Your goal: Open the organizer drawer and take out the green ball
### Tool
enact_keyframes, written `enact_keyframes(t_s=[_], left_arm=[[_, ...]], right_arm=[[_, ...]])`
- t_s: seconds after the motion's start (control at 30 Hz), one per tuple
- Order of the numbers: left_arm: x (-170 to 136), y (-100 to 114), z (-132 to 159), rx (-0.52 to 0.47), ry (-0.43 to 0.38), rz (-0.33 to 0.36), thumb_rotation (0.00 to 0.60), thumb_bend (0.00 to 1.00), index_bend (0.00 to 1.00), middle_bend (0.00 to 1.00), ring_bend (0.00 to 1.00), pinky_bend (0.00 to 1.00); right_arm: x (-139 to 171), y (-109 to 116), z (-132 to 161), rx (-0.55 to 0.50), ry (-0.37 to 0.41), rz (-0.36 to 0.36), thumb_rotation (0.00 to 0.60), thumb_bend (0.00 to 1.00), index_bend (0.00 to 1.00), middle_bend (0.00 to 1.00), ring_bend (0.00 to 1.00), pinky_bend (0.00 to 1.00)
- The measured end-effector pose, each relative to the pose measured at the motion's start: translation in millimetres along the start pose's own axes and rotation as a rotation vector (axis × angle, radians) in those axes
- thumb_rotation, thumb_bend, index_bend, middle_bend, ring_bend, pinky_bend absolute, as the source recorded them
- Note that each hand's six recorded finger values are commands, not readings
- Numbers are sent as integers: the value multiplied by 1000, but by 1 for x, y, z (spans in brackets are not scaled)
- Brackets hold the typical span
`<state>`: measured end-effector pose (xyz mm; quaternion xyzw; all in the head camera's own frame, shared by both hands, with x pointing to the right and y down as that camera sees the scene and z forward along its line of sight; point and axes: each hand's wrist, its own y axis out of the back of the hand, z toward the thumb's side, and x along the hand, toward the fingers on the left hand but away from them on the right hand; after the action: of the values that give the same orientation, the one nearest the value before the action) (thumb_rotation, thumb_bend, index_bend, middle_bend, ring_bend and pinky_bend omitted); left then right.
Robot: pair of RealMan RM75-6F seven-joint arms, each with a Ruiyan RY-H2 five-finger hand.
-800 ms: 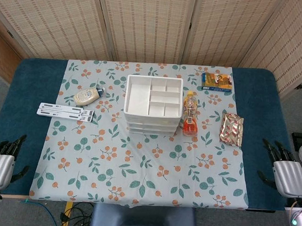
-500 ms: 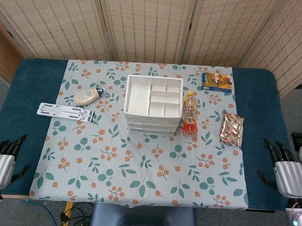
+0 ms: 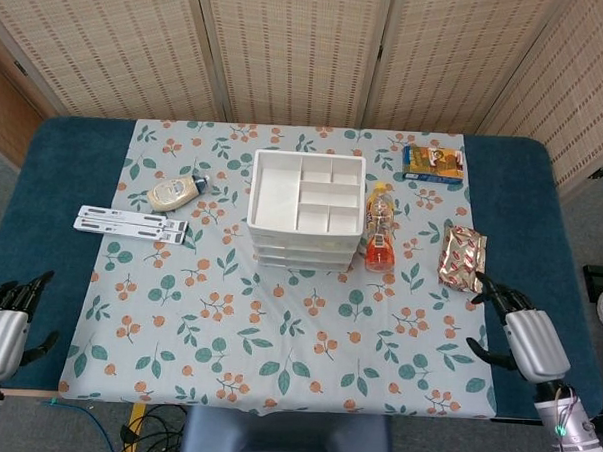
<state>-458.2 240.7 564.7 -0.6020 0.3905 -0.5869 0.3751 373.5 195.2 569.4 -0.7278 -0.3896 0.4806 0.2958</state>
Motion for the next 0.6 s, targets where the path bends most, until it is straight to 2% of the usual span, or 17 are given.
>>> enact_keyframes(t_s=[0.17, 0.27, 0.4, 0.6], left_arm=[[-1, 1, -3, -1, 3, 4, 600, 230, 99, 212, 240, 157], [-1, 1, -5, -2, 6, 5, 600, 230, 101, 212, 240, 157], [-2, 0, -7, -3, 10, 0, 600, 230, 106, 212, 240, 157], [-1, 2, -12, -1, 19, 5, 600, 230, 108, 212, 240, 157]], right_arm=[[-23, -23, 24, -95, 52, 90, 600, 322, 12, 654, 659, 622], [-35, -39, 35, -186, 47, 143, 600, 381, 12, 732, 755, 738], [-51, -63, 51, -336, 33, 235, 600, 440, 11, 790, 829, 812], [-82, -99, 87, -585, 28, 367, 600, 504, 11, 838, 884, 853]])
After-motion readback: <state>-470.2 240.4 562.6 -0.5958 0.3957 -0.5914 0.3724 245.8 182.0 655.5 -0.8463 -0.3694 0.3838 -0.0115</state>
